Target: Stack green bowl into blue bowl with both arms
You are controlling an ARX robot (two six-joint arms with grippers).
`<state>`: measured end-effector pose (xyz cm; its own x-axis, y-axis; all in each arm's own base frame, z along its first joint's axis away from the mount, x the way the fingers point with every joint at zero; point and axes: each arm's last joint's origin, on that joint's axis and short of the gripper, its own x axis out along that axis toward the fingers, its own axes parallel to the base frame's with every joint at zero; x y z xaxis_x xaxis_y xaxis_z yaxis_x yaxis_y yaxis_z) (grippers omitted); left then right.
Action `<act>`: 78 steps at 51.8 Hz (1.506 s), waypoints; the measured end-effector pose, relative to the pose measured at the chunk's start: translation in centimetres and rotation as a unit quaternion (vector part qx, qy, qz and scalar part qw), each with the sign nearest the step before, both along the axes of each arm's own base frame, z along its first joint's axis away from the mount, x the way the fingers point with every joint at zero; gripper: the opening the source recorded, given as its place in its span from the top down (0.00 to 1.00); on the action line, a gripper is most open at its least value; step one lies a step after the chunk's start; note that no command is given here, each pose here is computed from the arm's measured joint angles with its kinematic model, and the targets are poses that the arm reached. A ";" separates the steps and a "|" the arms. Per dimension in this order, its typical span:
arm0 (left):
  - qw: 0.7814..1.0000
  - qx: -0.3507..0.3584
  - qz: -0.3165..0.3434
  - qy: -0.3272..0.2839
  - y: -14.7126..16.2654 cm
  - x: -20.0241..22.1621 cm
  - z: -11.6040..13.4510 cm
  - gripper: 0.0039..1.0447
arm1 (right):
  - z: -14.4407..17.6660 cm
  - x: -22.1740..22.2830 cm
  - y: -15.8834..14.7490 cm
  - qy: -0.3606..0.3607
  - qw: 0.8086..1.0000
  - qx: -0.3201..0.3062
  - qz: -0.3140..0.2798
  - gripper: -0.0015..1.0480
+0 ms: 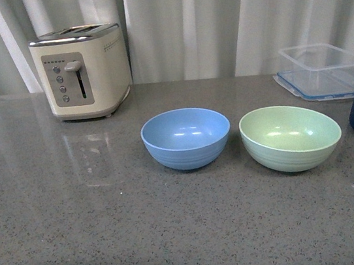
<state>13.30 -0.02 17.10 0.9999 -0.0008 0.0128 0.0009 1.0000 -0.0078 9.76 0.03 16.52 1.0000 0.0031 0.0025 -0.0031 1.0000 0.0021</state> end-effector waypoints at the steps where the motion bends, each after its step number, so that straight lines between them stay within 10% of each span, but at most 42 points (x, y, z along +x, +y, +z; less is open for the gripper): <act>1: 1.000 0.000 0.000 0.000 0.0 -0.1 0.0 0.97 | 0.0 0.0 0.0 0.000 1.000 0.000 0.000 0.10; 64: 1.000 0.000 0.000 -0.002 0.0 -3.6 -0.1 0.97 | 0.0 0.0 0.0 0.000 1.000 0.000 0.000 0.10; 78: 1.000 0.000 0.000 -0.002 0.0 -3.6 -0.1 0.57 | 0.0 0.0 0.0 0.000 1.000 0.000 0.000 0.10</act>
<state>9.66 -0.01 17.05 0.9998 -0.0011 0.0177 0.0013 1.0000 -0.0078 9.76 0.03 16.52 1.0000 0.0038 0.0025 -0.0038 1.0000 0.0025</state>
